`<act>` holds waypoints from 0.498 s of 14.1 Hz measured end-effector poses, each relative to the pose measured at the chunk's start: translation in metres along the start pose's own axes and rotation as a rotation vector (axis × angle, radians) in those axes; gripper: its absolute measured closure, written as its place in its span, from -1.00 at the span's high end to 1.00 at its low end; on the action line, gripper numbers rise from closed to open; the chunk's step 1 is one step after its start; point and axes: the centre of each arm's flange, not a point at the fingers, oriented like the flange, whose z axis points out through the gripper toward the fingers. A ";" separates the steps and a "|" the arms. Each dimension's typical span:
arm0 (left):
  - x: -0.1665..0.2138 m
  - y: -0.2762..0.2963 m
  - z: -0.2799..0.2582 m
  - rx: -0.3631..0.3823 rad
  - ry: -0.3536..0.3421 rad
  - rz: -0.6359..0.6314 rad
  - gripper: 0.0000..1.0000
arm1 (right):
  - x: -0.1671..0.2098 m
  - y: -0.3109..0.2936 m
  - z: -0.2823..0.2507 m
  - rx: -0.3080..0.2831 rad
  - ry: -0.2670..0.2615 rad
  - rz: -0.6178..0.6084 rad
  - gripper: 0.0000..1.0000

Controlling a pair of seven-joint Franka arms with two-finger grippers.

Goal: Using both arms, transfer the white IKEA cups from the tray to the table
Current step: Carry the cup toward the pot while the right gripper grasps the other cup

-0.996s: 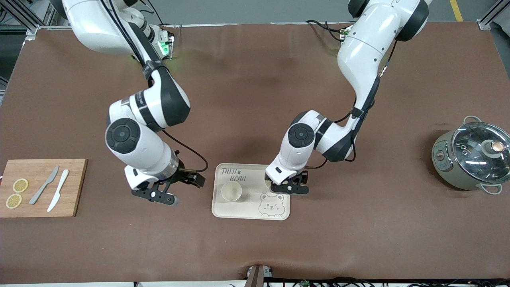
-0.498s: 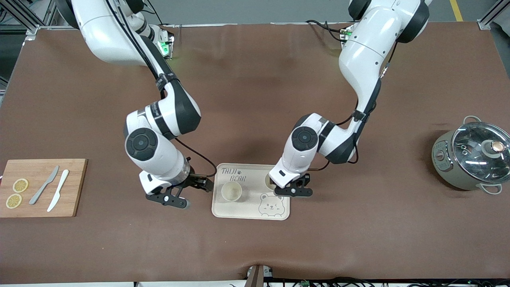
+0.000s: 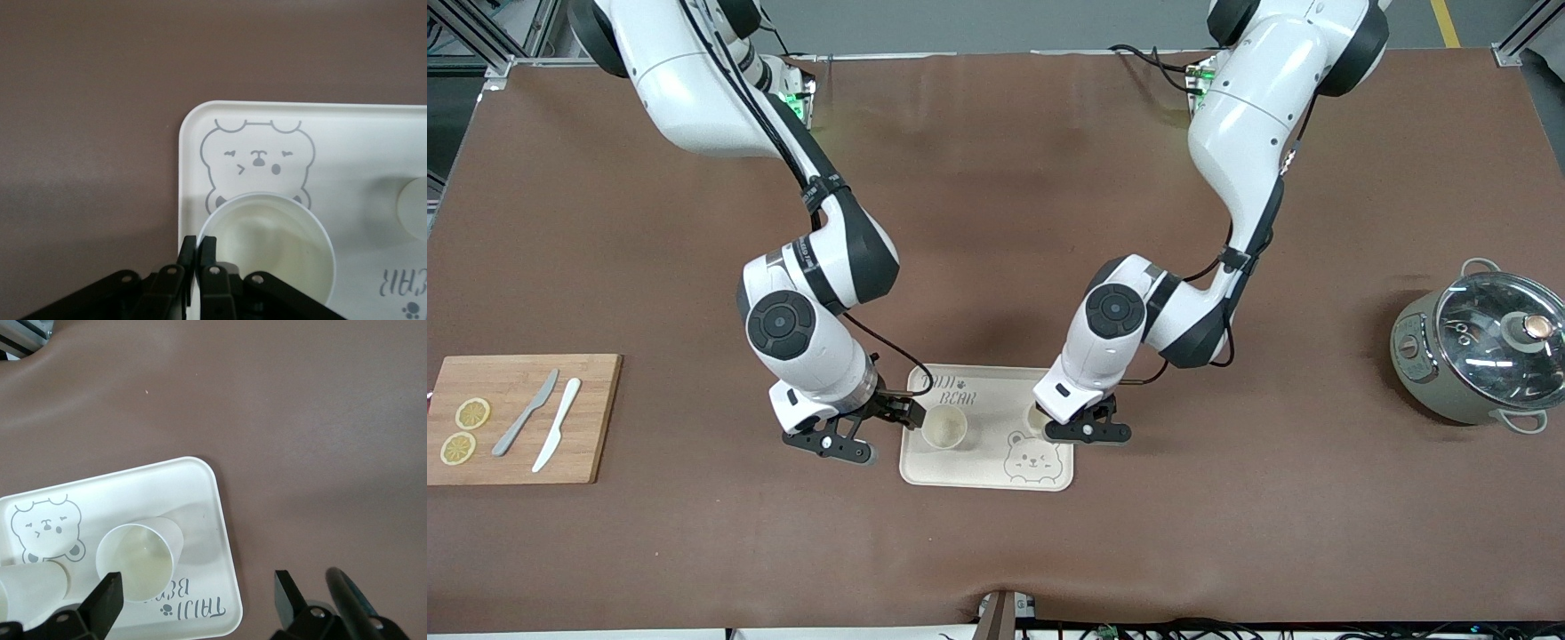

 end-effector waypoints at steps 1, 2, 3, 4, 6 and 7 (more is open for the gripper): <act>-0.001 0.002 -0.001 -0.001 0.001 0.002 -0.89 | 0.000 0.000 0.002 0.002 0.003 0.000 1.00; -0.001 0.004 -0.002 -0.002 0.001 0.002 -0.89 | 0.000 0.000 0.006 0.004 0.006 0.001 1.00; -0.002 0.005 -0.002 0.002 -0.004 -0.002 -0.89 | -0.001 -0.002 0.012 0.008 0.009 0.004 1.00; -0.003 0.005 -0.004 0.012 -0.017 -0.005 -0.89 | -0.003 -0.004 0.019 0.009 0.011 0.012 1.00; -0.001 0.002 -0.015 0.040 -0.049 -0.010 -0.89 | -0.010 -0.010 0.032 -0.002 0.011 0.009 1.00; 0.001 0.001 -0.026 0.053 -0.060 -0.013 -0.89 | -0.013 -0.013 0.038 -0.005 0.010 0.009 1.00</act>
